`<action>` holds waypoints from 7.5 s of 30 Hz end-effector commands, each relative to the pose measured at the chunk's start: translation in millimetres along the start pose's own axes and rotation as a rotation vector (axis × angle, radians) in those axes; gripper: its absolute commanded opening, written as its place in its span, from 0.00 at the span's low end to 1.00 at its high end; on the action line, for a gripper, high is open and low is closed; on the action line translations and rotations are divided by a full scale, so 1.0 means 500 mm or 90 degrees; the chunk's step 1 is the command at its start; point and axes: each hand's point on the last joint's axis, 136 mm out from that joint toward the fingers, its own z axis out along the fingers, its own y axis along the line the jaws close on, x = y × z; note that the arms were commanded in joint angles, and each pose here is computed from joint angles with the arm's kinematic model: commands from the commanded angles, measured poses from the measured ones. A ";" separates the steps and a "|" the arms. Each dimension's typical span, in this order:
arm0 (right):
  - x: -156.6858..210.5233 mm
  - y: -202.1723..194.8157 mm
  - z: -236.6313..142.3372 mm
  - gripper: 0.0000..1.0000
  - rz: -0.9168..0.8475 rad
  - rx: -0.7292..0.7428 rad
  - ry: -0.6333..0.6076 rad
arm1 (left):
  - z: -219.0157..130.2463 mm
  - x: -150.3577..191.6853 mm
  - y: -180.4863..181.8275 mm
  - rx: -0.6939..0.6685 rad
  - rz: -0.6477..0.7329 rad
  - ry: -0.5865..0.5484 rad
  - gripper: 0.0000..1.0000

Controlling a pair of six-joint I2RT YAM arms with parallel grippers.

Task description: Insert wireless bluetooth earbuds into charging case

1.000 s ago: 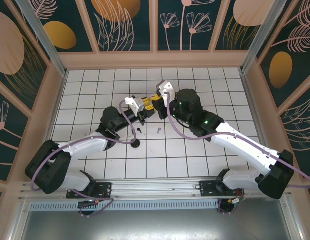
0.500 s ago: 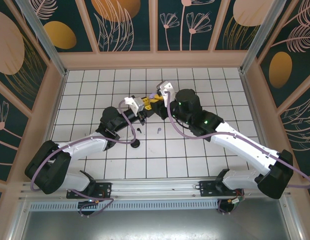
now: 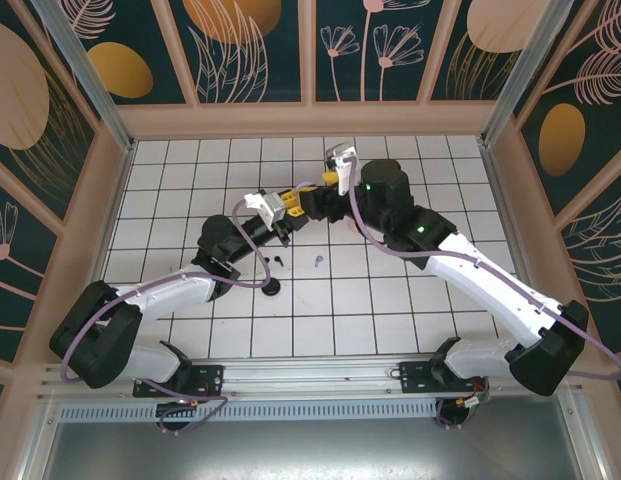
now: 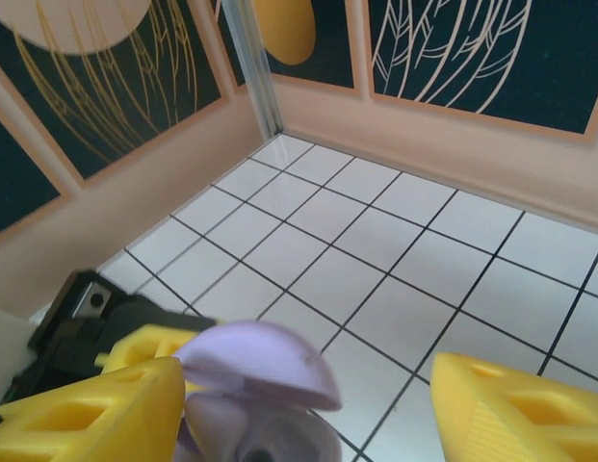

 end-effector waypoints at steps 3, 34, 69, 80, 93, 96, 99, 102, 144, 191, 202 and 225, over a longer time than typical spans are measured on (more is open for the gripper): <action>-0.052 0.034 -0.009 0.70 0.043 -0.062 -0.027 | 0.004 -0.035 -0.005 0.007 0.009 -0.043 0.00; 0.021 -0.143 -0.125 0.71 0.245 0.157 -0.046 | -0.072 -0.015 0.028 -0.108 0.017 -0.069 0.00; 0.449 -0.249 0.017 0.67 0.418 0.402 0.308 | -0.173 -0.011 0.031 -0.189 0.036 -0.080 0.00; 0.518 -0.191 0.112 0.65 0.430 0.395 0.392 | -0.185 -0.008 0.041 -0.216 0.045 -0.090 0.00; 0.560 -0.181 0.164 0.53 0.416 0.426 0.440 | -0.190 -0.010 0.044 -0.224 0.049 -0.104 0.00; 0.565 -0.176 0.176 0.51 0.411 0.427 0.449 | -0.191 -0.011 0.044 -0.223 0.048 -0.107 0.00; 0.573 -0.175 0.183 0.49 0.405 0.431 0.459 | -0.193 -0.013 0.044 -0.225 0.050 -0.110 0.00; 0.582 -0.173 0.188 0.47 0.399 0.435 0.469 | -0.193 -0.015 0.044 -0.225 0.052 -0.112 0.00; 0.633 -0.158 0.201 0.29 0.337 0.415 0.525 | -0.193 -0.018 0.058 -0.232 0.043 -0.121 0.00; 0.634 -0.143 0.200 0.44 0.248 0.359 0.591 | -0.175 -0.028 0.060 -0.219 0.035 -0.125 0.00; 0.648 -0.146 0.194 0.34 0.268 0.376 0.597 | -0.174 -0.029 0.061 -0.221 0.037 -0.125 0.00; 0.525 -0.156 0.173 0.18 0.277 0.359 0.458 | -0.163 -0.040 0.060 -0.210 0.035 -0.119 0.00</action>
